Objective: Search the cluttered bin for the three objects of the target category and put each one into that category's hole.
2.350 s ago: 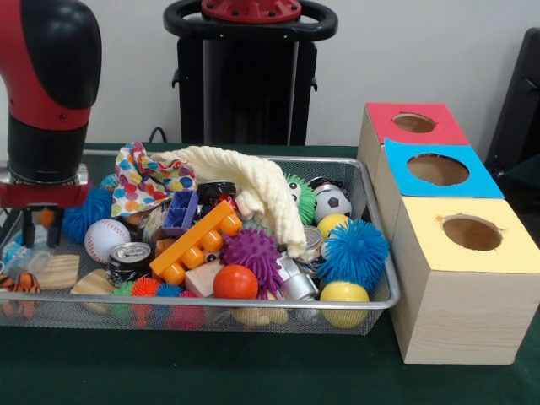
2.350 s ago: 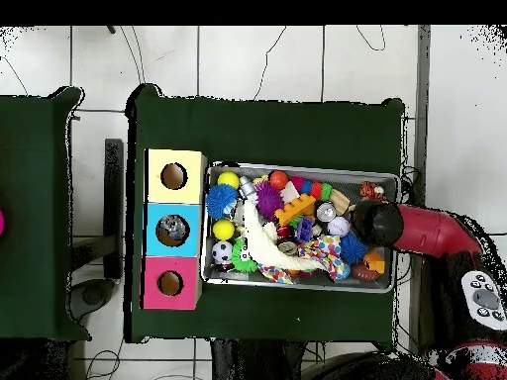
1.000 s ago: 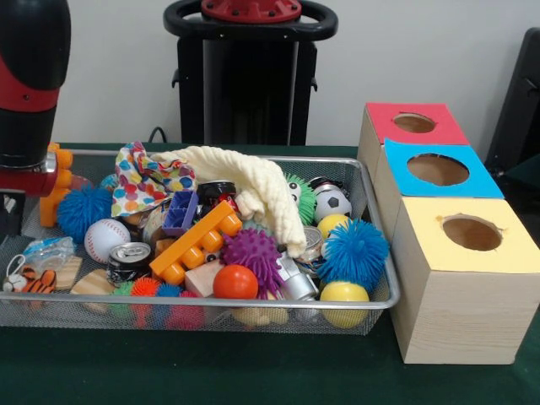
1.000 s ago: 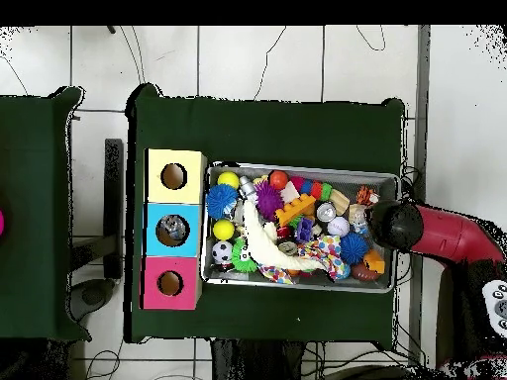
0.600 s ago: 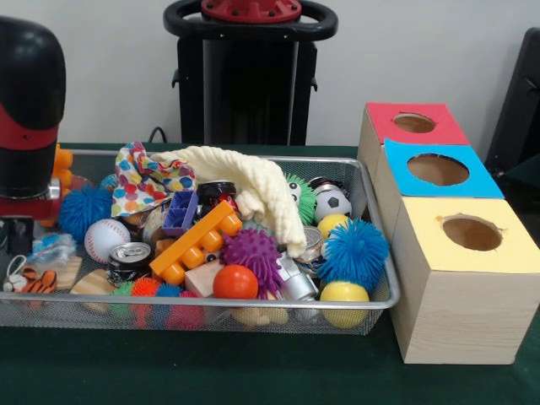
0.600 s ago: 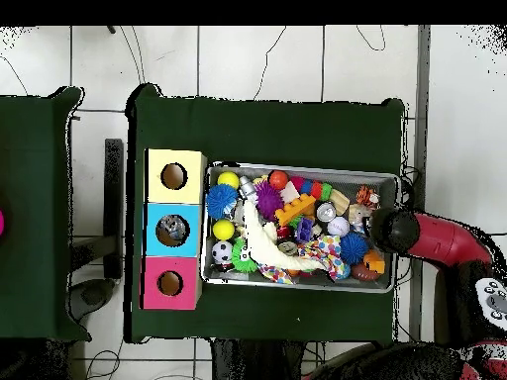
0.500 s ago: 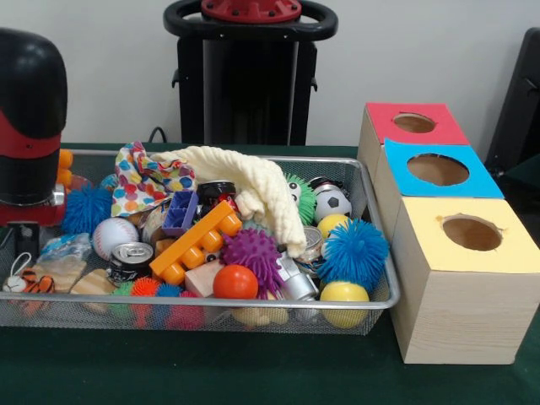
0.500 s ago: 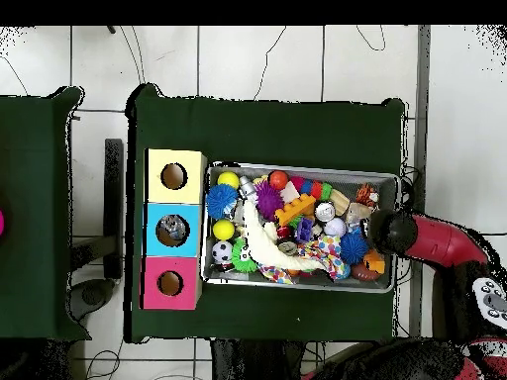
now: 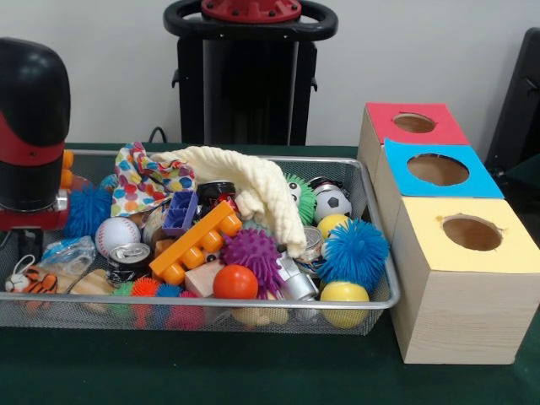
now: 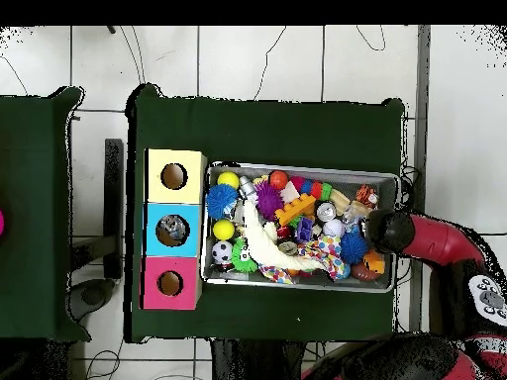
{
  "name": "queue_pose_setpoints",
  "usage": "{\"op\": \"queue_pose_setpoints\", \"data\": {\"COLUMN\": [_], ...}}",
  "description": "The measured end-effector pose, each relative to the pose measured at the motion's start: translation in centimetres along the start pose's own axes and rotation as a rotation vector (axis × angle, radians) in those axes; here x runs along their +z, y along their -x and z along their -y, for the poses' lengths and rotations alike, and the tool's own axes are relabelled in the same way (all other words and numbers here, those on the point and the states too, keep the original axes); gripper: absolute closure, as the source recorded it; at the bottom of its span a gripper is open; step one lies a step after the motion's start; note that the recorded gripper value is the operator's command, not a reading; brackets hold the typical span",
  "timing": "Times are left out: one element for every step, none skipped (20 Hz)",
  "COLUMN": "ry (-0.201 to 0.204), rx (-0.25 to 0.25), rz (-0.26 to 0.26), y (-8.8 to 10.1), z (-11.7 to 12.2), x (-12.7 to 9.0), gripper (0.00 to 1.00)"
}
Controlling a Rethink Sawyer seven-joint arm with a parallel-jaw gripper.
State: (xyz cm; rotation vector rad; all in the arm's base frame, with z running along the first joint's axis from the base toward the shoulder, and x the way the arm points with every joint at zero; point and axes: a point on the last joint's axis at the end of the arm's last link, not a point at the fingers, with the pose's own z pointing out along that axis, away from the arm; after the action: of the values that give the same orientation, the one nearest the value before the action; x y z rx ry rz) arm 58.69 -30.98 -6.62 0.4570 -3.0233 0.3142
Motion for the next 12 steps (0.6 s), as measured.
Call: {"op": "queue_pose_setpoints", "data": {"ry": [-0.002,-0.002,-0.004,-0.005,-0.005,-0.006,-0.007,-0.008,-0.009,-0.010,-0.012,-0.014], "rx": [-0.002,-0.002,-0.004,-0.005,-0.005,-0.007,-0.007,-0.008,-0.010,-0.011,-0.014,-0.016], "rz": [-0.001,-0.001,-0.002,-0.003,-0.003,-0.004,-0.004,-0.005,-0.006,-0.006,-0.006,-0.004], "y": [0.02,0.03,0.05,0.06,0.07,0.09,0.09,0.10,0.12,0.16,0.27,0.44], "z": [-0.01,-0.02,-0.03,-0.05,-0.06,-0.07,-0.07,-0.08,-0.11,-0.14,-0.20,-0.23], "x": [0.00,0.01,0.00,0.00,0.00,0.00,-0.01,-0.02,-0.04,-0.07,-0.17,-0.33], "gripper": [1.00,1.00,1.00,1.00,1.00,1.00,1.00,1.00,1.00,1.00,1.00,1.00]}}
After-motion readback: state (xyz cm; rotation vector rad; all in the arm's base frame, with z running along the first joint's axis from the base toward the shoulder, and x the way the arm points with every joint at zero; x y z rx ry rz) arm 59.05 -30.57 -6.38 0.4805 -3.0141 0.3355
